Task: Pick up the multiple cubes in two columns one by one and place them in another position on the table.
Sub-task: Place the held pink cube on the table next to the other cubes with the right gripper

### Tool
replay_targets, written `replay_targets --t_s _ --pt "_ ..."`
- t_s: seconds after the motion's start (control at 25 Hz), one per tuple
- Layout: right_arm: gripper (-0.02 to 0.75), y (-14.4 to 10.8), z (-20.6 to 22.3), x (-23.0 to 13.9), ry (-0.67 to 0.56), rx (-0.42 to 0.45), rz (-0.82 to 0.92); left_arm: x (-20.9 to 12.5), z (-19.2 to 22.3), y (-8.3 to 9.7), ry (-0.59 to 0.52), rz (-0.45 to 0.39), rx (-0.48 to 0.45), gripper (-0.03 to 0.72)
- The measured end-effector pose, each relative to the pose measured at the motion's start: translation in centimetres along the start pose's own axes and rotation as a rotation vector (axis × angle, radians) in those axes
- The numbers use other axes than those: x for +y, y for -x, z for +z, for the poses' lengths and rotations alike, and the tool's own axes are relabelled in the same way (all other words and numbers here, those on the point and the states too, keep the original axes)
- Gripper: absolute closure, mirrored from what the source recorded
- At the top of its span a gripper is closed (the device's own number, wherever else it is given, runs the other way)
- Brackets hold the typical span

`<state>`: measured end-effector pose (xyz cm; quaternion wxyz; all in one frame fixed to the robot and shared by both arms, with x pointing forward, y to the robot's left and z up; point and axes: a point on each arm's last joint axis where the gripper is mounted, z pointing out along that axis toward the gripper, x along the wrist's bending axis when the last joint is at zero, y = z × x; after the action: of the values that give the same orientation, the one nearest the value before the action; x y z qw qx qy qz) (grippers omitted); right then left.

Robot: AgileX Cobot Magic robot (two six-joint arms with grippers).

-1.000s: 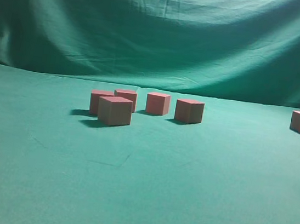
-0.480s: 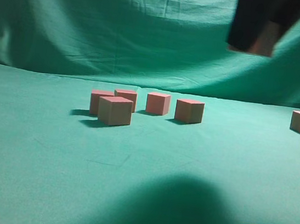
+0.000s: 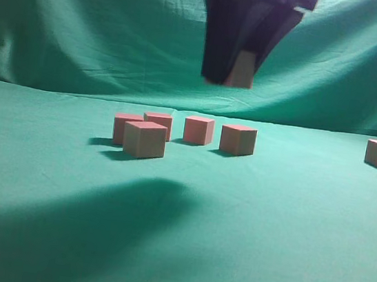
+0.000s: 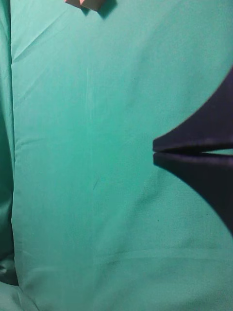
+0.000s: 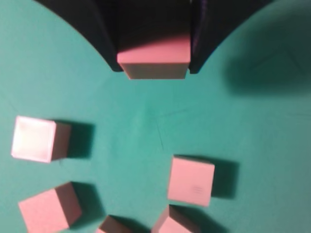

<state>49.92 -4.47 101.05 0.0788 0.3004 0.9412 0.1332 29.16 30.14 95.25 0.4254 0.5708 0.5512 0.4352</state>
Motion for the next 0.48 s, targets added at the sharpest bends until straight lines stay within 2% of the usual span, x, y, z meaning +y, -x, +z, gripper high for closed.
replay_targets --t_s 0.28,0.48 --pt "0.474 -0.7 4.0 1.1 -0.072 0.022 -0.079 0.0 0.0 0.0 0.0 0.0 0.0 0.688" --pt "0.474 -0.6 5.7 1.3 -0.068 0.021 -0.113 0.0 0.0 0.0 0.0 0.0 0.0 0.688"
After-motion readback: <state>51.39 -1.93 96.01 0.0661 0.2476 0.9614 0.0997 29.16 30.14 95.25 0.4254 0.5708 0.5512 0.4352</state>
